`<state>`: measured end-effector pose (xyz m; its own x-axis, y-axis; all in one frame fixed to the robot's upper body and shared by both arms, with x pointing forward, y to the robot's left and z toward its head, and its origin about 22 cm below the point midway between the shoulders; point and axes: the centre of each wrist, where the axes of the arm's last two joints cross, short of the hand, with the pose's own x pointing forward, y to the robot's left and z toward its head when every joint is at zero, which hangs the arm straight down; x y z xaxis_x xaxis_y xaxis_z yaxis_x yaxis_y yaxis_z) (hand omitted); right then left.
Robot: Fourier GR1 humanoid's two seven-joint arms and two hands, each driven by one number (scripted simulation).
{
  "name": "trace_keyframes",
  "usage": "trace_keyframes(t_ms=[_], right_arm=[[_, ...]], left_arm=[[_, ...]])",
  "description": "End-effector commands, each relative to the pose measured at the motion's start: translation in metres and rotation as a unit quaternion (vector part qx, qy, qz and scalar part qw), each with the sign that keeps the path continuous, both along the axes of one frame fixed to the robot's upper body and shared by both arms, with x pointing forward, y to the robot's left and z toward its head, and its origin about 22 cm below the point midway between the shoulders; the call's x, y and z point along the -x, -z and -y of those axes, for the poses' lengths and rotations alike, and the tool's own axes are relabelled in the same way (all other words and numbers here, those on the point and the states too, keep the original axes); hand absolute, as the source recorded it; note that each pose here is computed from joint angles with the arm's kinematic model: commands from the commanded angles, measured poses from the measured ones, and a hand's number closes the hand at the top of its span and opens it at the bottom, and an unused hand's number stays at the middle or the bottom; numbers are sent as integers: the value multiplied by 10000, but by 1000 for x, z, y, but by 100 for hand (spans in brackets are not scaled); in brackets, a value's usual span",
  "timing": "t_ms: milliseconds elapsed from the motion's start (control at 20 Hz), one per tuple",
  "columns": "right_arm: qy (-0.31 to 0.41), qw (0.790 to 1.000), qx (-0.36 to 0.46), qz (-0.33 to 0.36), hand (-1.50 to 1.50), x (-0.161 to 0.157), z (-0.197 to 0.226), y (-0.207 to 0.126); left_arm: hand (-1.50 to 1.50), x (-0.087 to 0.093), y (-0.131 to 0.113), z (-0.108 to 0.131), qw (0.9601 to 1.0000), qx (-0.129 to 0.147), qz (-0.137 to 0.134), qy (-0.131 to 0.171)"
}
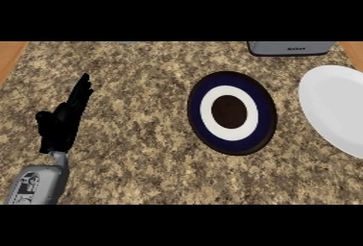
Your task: Pick the pear from the plate and place it in the plate
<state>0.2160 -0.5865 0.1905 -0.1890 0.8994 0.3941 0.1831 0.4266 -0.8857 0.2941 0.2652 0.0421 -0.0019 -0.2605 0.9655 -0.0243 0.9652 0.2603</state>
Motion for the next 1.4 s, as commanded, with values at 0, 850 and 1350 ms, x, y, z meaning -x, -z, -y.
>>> trace_keyframes(t_ms=[0, 850, 1350], right_arm=[[-526, 9972, -248, 469, 150, 21, 25, -6], [-1273, 9888, -450, -637, 150, -86, -50, 60], [-805, 9822, -58, -1697, -150, -108, -87, 128]], left_arm=[[0, -9, -5, 16, 9998, -12, 55, 178], [0, -12, 6, 31, 9995, -96, -3, 309], [0, -18, 3, 27, 9997, -13, -16, 251]])
